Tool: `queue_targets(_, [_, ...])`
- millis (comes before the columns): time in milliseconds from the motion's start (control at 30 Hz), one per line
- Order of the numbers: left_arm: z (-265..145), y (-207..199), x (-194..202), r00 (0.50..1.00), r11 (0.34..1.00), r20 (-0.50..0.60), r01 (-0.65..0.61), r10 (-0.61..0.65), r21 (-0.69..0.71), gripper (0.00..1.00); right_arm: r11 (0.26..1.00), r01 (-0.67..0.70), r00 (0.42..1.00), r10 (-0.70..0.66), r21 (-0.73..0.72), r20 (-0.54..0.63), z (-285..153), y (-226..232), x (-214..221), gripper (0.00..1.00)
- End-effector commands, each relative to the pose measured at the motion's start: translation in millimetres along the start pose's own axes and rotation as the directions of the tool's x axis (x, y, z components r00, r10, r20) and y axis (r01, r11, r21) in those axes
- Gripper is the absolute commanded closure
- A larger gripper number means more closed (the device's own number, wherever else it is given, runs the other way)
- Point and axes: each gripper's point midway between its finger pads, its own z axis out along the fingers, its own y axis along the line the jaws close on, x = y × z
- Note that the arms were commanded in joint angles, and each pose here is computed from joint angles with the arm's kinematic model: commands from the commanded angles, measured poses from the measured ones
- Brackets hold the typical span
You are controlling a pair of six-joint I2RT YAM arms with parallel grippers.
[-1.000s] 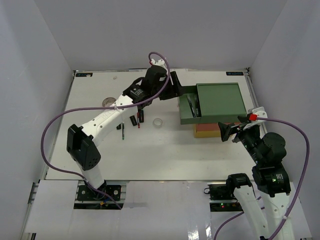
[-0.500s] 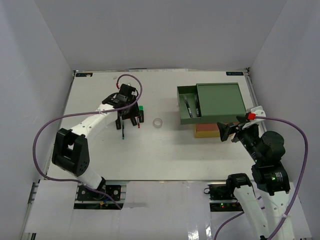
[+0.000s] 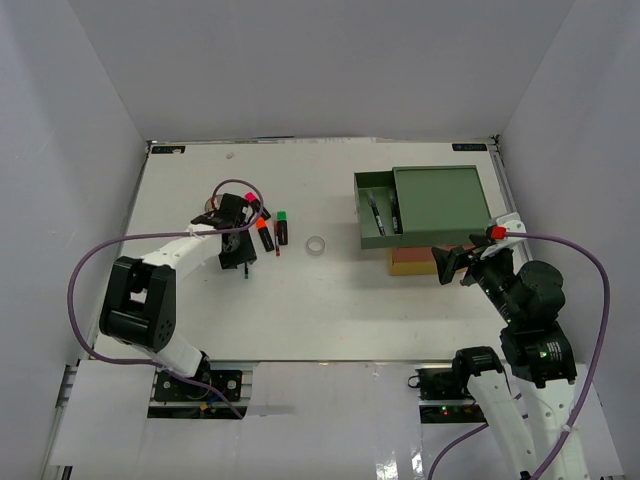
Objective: Sort the stationery into containers
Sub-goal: Pick up the pen from the center of the board.
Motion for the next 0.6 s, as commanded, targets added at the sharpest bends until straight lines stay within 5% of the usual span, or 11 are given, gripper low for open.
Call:
queue_targets(0, [-3, -1, -9, 0.999, 0.999, 0.041, 0.007, -0.008, 0.031, 0.48, 1.000, 0.020, 0.999, -0.019, -0.014, 0.039, 2, 2, -9, 0.10])
queue_targets(400, [25, -10, 5, 0.999, 0.999, -0.052, -0.003, 0.005, 0.039, 0.55, 1.000, 0.022, 0.999, -0.021, -0.006, 0.040, 2, 1, -8, 0.10])
queue_targets(567, [28, -16, 11, 0.997, 0.999, -0.076, -0.007, 0.011, 0.052, 0.71, 1.000, 0.021, 0.999, -0.021, -0.002, 0.040, 2, 0, -6, 0.10])
